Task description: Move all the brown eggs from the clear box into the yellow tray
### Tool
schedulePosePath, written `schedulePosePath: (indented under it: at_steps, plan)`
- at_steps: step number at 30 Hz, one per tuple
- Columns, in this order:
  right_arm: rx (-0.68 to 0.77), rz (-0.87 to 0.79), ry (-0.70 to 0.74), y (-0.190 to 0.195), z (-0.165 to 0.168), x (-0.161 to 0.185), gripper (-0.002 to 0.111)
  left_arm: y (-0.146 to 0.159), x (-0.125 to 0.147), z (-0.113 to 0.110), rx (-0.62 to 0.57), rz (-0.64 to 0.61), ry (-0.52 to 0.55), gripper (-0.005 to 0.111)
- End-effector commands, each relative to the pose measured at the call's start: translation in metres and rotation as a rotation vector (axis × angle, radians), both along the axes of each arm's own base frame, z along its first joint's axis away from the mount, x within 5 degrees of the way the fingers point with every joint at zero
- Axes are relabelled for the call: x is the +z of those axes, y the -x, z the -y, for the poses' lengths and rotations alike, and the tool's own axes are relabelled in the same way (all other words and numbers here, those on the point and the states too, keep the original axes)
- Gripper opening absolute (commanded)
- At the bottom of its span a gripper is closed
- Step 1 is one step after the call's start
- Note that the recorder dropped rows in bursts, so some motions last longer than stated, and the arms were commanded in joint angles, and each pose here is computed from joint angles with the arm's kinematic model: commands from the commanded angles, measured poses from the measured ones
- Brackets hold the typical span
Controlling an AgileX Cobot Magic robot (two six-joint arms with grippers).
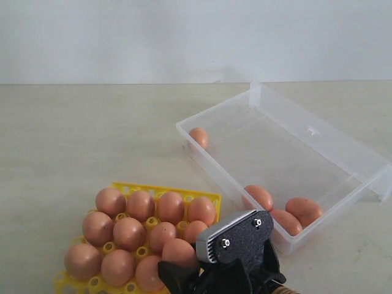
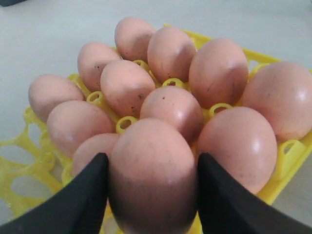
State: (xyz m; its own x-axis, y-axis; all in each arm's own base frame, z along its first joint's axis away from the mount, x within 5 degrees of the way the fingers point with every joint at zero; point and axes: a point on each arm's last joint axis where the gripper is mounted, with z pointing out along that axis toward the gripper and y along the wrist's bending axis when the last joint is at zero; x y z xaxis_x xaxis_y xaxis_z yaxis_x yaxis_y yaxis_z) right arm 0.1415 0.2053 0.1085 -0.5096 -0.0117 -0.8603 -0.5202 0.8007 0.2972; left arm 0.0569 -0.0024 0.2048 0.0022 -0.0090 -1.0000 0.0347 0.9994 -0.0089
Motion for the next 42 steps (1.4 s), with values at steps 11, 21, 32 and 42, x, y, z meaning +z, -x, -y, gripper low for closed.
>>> schedulePosePath:
  at_steps: [11,21,32,42]
  plan:
    - [0.034,-0.056,0.086,0.005,0.002,-0.01,0.0,0.0,0.002,0.0,0.002,0.012,0.01,0.004]
    - [0.036,-0.069,0.097,0.006,0.003,-0.011,0.039,0.0,0.002,0.0,0.002,0.012,0.01,0.004]
    - [0.036,-0.05,0.067,0.006,0.002,-0.003,0.05,0.0,0.002,0.0,0.001,0.01,0.01,0.004]
    - [0.033,0.082,0.002,0.003,0.004,0.03,0.05,0.0,0.002,0.0,0.001,0.01,0.01,0.004]
